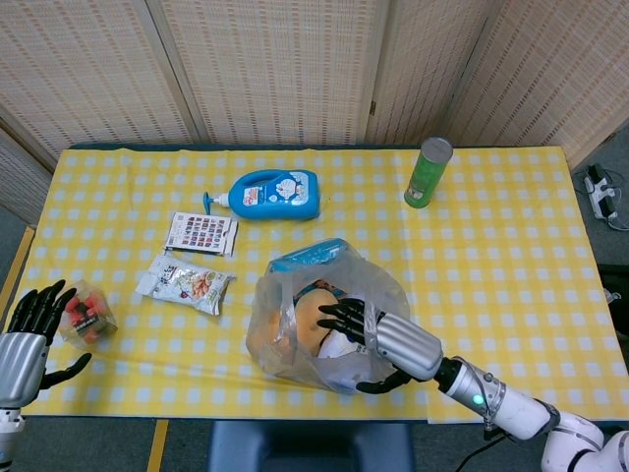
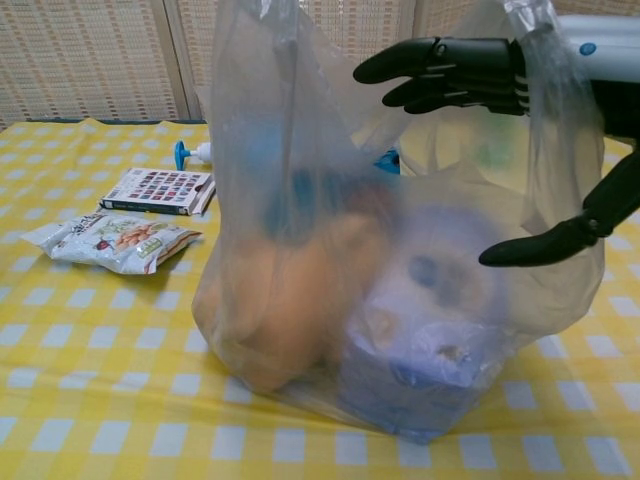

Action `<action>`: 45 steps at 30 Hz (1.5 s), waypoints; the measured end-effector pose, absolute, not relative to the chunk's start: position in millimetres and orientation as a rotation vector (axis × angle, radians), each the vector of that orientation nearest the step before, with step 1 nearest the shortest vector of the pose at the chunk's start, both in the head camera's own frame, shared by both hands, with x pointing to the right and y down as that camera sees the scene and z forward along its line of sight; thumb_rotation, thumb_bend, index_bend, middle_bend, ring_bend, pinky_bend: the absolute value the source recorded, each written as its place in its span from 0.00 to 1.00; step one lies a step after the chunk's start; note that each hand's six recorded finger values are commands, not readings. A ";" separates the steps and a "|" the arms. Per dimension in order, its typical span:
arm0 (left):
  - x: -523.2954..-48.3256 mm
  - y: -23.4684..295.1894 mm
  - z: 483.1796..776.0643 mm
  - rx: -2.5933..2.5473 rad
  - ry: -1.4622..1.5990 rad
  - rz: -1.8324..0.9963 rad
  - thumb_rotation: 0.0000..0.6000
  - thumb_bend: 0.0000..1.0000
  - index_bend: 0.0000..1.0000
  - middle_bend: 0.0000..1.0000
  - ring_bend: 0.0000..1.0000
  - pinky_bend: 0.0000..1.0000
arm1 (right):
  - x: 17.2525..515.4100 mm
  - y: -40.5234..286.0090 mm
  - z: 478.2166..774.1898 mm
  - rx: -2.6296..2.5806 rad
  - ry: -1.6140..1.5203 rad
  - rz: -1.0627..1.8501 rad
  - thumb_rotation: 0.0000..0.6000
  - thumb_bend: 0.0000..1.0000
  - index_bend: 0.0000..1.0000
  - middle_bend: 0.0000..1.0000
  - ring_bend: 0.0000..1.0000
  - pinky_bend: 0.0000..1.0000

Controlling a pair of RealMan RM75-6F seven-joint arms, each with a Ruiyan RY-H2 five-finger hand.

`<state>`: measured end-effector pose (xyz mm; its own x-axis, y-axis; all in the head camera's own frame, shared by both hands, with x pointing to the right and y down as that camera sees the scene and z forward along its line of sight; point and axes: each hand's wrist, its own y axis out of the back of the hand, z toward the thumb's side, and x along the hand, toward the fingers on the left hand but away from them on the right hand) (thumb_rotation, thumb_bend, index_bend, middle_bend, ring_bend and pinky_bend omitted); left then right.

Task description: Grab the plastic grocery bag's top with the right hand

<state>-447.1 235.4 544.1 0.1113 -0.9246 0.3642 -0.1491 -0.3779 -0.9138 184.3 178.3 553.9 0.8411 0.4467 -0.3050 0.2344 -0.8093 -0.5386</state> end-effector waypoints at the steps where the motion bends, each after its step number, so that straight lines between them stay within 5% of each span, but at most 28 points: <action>1: -447.1 235.5 543.9 -1.656 1.066 -1.335 1.00 0.22 0.00 0.05 0.06 0.00 | 183.1 177.2 554.3 -2.517 -0.504 0.584 1.00 0.24 0.00 0.00 0.00 0.00; 45: -449.1 236.4 534.5 -1.656 1.092 -1.307 1.00 0.22 0.00 0.05 0.06 0.00 | 118.3 167.9 567.2 -2.627 -0.444 0.497 1.00 0.24 0.00 0.00 0.00 0.00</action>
